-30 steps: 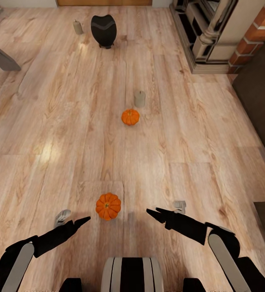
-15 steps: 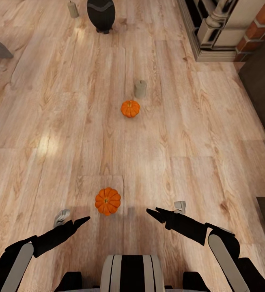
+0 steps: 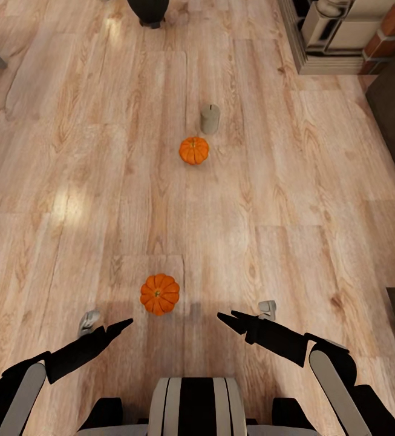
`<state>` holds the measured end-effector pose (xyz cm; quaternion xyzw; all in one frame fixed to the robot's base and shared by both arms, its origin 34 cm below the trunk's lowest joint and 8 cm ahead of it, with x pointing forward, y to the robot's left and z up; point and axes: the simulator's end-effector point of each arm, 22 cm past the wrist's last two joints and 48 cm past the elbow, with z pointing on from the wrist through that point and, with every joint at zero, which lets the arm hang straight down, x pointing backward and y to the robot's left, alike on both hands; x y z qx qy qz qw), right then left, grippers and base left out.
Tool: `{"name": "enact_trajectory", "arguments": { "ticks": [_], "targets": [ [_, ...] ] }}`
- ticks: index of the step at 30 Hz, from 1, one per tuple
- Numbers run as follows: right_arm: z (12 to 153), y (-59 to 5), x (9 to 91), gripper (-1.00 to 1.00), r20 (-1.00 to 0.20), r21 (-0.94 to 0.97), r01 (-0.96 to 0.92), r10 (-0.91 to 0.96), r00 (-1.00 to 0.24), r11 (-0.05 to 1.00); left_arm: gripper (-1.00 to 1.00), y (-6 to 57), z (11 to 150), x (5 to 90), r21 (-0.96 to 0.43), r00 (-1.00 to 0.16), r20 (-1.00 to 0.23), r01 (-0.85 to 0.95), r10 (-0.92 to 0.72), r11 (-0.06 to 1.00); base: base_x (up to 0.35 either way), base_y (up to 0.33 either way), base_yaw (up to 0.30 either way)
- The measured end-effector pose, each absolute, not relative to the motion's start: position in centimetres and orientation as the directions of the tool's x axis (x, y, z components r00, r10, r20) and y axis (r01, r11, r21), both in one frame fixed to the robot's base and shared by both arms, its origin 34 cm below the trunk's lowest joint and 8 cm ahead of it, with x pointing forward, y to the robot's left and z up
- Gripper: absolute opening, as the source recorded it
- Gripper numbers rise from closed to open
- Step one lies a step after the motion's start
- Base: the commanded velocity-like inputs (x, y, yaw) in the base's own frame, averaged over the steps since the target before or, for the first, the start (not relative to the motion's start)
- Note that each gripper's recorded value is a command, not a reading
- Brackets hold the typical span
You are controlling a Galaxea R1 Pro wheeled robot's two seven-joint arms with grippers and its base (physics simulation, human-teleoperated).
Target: Place each of the two pumpkins and all three candles from the living room inside a cabinet in the living room (use any cabinet), then make sure every cabinet is closed, and position the cauldron so it is next to a table in the living room.
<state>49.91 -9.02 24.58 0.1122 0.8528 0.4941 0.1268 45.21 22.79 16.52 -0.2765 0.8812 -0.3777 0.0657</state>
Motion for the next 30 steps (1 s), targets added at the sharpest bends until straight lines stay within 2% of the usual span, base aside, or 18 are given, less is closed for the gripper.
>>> {"name": "enact_trajectory", "arguments": {
  "ticks": [4, 17, 30],
  "targets": [
    [24.5, -9.0, 49.9, 1.00, -0.104, 0.871, 0.067, 0.317, -0.943, 0.487, 1.00, 23.0, 16.5, 45.3, -0.702, -0.835, 0.089, -0.439, -0.542, 0.561, 0.002, 0.000, 0.000],
    [24.5, -9.0, 49.9, 1.00, -0.105, 0.870, 0.067, 0.316, -0.943, 0.488, 1.00, 23.6, 16.5, 45.4, -0.695, -0.829, 0.083, -0.445, -0.552, 0.564, 0.151, 0.033, 0.000],
    [24.5, -9.0, 49.9, 1.00, -0.105, 0.870, 0.067, 0.316, -0.943, 0.489, 1.00, 23.9, 16.3, 45.3, -0.685, -0.829, 0.080, -0.449, -0.554, 0.573, 0.065, -0.065, 0.000]
  ]
}}
